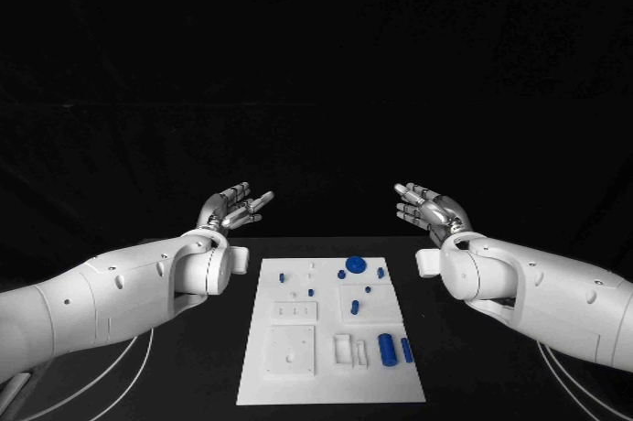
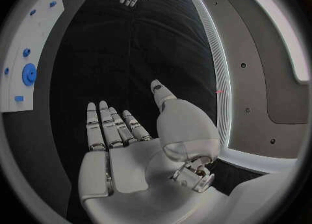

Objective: Assemble the parts on the task board

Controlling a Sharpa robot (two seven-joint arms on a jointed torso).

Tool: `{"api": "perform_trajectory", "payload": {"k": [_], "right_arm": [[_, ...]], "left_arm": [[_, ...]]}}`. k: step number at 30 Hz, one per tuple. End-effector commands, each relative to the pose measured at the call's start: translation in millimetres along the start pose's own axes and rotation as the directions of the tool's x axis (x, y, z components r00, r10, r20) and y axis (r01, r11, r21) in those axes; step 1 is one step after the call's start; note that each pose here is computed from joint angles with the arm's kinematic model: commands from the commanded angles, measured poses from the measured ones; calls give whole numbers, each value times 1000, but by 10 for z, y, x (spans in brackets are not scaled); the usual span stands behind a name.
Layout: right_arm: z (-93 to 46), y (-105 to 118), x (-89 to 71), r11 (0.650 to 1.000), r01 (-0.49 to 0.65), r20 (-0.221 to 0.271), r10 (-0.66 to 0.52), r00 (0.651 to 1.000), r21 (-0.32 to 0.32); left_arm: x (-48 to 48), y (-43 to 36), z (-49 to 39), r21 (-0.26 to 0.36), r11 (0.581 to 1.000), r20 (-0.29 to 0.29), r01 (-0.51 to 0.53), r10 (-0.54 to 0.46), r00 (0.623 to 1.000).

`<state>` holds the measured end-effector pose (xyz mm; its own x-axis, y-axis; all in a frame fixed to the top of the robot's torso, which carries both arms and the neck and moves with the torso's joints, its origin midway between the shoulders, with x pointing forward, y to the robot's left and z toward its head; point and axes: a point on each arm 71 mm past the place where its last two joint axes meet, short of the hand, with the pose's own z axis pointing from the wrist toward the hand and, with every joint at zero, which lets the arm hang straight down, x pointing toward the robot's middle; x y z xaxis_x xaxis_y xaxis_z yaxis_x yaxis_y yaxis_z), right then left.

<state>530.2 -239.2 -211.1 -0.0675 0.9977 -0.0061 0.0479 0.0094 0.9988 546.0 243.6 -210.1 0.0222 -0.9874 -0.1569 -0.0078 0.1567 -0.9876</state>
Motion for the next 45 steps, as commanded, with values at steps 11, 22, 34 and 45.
{"api": "perform_trajectory", "payload": {"k": [11, 22, 34, 45], "right_arm": [[202, 36, -89, 991, 68, -266, -35, 963, 115], [335, 54, -7, 760, 619, -266, -650, 712, -200], [354, 86, 244, 440, 816, -226, -897, 380, -376], [383, 91, 506, 162, 887, -114, -986, 124, -432]], "left_arm": [[-27, -48, 141, -43, 999, -93, 17, -20, 995], [-28, -159, 48, 11, 1000, -211, 24, -21, 977], [46, -356, -73, 89, 996, -308, 10, 18, 951], [86, -468, -208, 98, 995, -352, 33, 4, 936]]}}
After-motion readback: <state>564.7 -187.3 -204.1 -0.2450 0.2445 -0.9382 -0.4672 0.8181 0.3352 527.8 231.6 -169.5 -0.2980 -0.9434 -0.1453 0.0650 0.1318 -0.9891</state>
